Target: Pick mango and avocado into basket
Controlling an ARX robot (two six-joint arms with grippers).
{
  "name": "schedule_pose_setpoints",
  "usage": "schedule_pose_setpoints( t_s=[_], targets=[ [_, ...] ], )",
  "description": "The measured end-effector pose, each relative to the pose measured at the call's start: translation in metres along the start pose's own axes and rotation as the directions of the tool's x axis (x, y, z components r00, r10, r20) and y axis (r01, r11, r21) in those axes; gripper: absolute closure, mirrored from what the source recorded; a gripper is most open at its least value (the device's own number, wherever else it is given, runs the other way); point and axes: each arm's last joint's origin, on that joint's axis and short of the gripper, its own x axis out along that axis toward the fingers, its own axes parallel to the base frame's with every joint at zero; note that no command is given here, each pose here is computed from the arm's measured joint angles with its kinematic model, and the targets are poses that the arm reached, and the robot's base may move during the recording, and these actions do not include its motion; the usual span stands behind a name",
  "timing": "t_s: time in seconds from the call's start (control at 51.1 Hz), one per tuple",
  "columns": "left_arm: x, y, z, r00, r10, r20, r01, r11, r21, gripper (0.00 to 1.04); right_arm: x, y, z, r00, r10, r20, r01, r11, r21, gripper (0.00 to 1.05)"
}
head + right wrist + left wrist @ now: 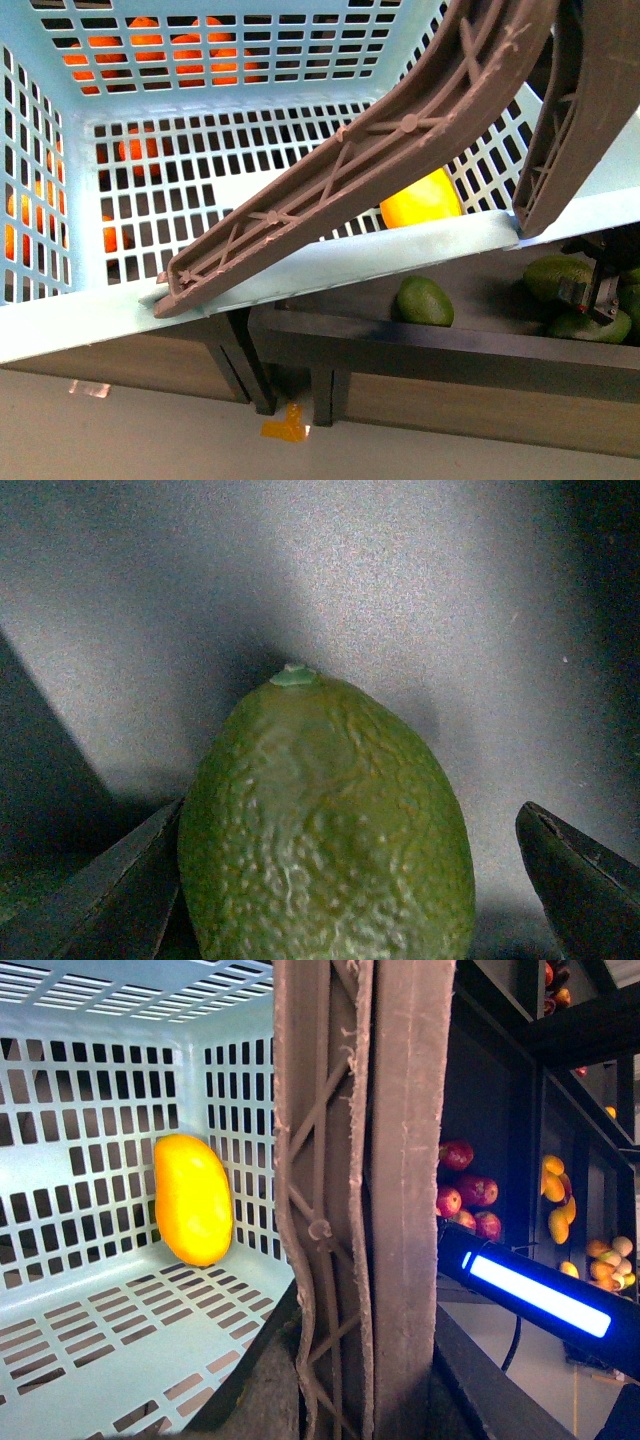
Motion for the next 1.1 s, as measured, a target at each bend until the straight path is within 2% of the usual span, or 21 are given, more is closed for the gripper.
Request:
schedule_pose_setpoints(
  t_s=[0.529, 0.764, 0.999, 1.097],
  targets=[
    [0.000, 0.000, 0.000, 1.000, 0.001, 0.000, -0.001, 1.000, 0.000, 0.85, 0.018, 0.004, 0.003, 0.999, 0.045, 0.008, -0.045, 0.998, 0.053, 0.09],
    [0.000, 0.000, 0.000, 1.000, 0.000, 0.000, 0.000, 1.000, 0.000, 0.85, 0.018, 0.005, 0.002, 0.999, 0.052, 0.001, -0.052, 0.998, 0.048, 0.35],
    [0.000, 0.000, 0.000, 1.000, 0.000, -0.001, 0.000, 1.000, 0.000, 0.85, 0.010, 0.001, -0.004, 0.999, 0.035, 0.021, -0.037, 0.996, 0.078, 0.38],
    [0.000, 0.000, 0.000, 1.000, 0.000, 0.000, 0.000, 1.000, 0.000, 0.85, 0.001, -0.002, -0.006, 0.998, 0.019, 0.059, -0.027, 0.992, 0.126, 0.38]
  ],
)
